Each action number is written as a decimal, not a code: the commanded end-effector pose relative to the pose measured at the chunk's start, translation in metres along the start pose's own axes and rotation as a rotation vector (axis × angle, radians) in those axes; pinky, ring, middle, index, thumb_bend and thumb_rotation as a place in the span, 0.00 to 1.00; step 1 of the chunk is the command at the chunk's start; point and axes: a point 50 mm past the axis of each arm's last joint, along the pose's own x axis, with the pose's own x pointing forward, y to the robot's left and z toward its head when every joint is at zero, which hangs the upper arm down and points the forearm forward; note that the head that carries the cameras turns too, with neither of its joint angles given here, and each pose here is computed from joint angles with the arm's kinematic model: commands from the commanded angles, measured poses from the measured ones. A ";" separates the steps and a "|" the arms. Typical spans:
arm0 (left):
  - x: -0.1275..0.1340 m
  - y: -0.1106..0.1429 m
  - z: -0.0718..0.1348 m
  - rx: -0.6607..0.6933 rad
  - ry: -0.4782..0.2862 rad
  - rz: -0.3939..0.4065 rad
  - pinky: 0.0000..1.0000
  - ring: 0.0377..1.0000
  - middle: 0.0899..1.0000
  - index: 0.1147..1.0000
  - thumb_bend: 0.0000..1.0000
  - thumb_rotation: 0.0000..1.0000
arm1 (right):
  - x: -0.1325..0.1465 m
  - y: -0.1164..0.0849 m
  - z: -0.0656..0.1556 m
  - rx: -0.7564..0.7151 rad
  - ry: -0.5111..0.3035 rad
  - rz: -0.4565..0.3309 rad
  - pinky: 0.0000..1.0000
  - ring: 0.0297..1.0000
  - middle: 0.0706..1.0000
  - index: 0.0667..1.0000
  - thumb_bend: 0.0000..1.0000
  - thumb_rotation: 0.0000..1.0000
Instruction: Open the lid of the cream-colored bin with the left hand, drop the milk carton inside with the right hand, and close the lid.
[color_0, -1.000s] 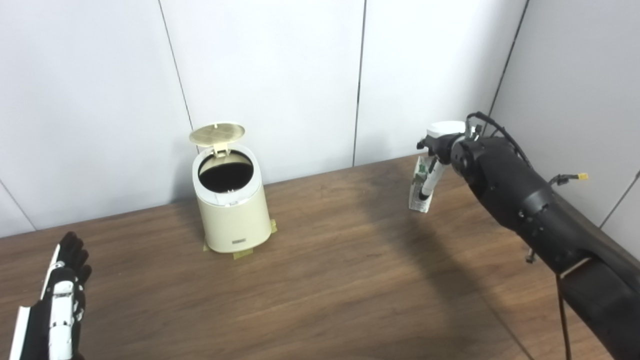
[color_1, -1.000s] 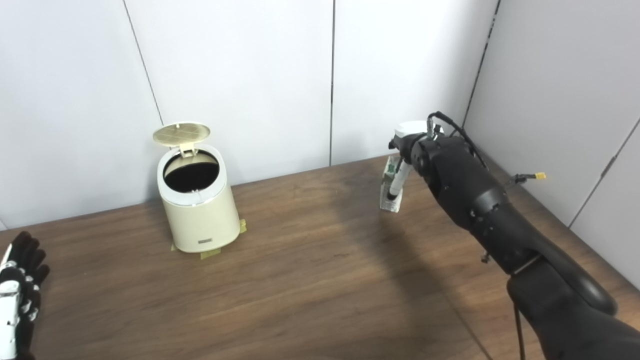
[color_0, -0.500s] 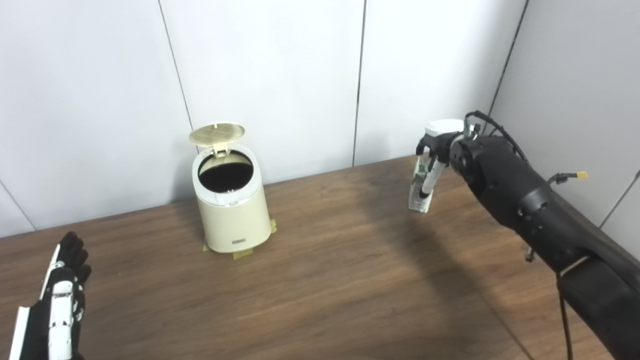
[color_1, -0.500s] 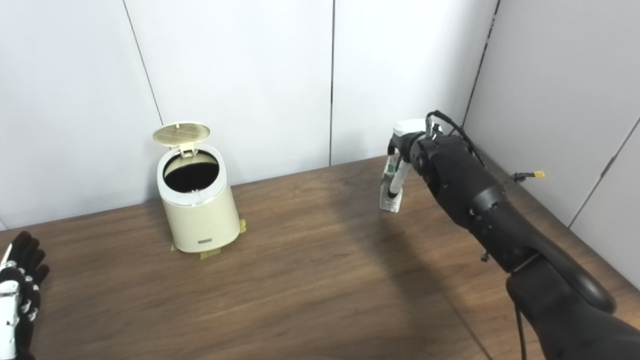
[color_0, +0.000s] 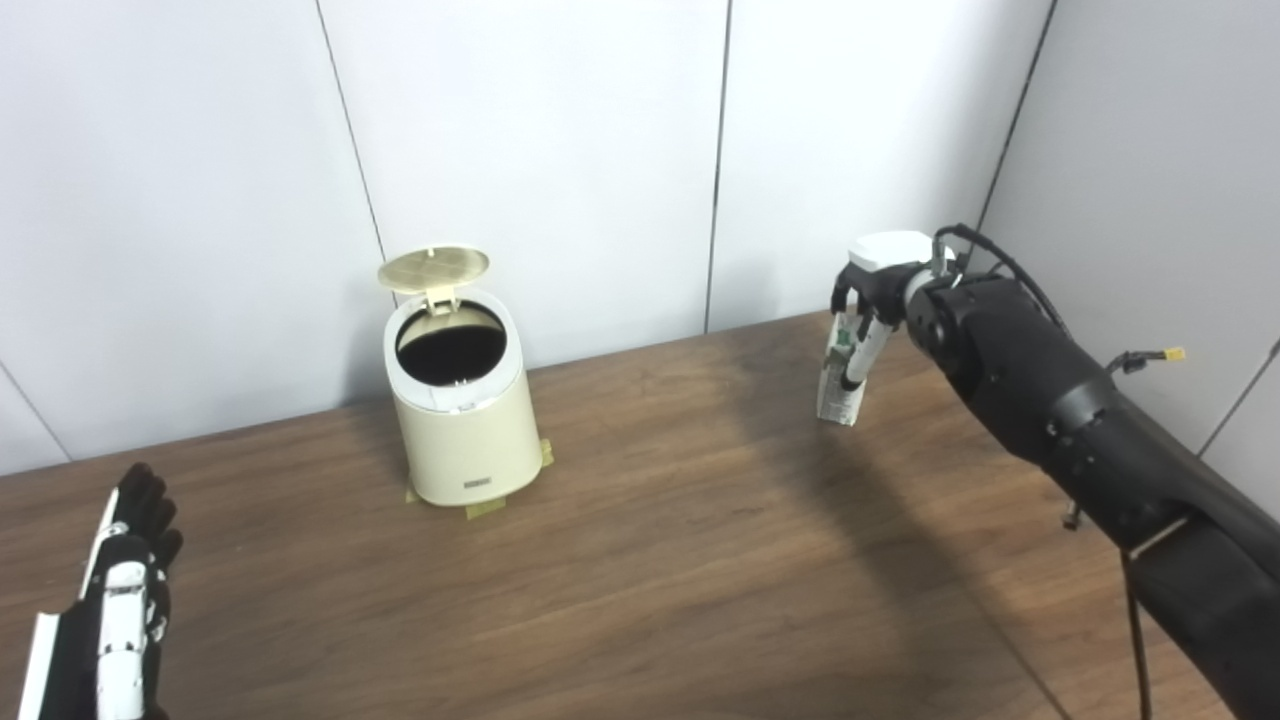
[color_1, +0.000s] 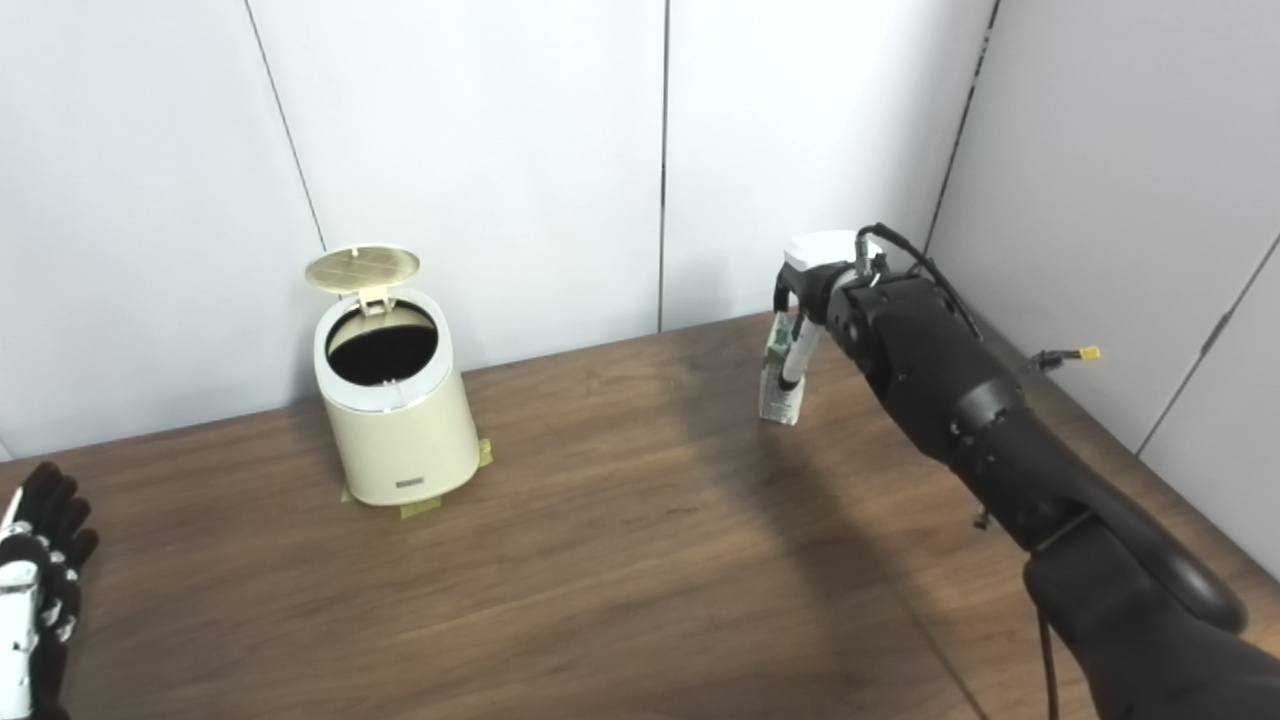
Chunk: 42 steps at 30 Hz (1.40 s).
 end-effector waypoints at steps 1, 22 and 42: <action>0.007 0.001 0.012 0.009 -0.073 -0.006 1.00 1.00 1.00 0.99 0.24 1.00 | -0.002 -0.029 -0.013 -0.016 0.023 -0.090 0.38 0.46 0.54 0.66 0.84 0.25; 0.007 0.002 0.011 -0.001 -0.072 -0.006 1.00 1.00 1.00 0.99 0.23 1.00 | -0.006 -0.022 -0.021 0.098 -0.043 -0.205 0.40 0.49 0.52 0.43 0.52 0.02; 0.008 0.001 0.009 0.004 -0.065 -0.009 1.00 1.00 1.00 0.99 0.25 1.00 | -0.011 -0.024 -0.022 0.144 -0.075 -0.260 0.33 0.42 0.46 0.44 0.53 0.00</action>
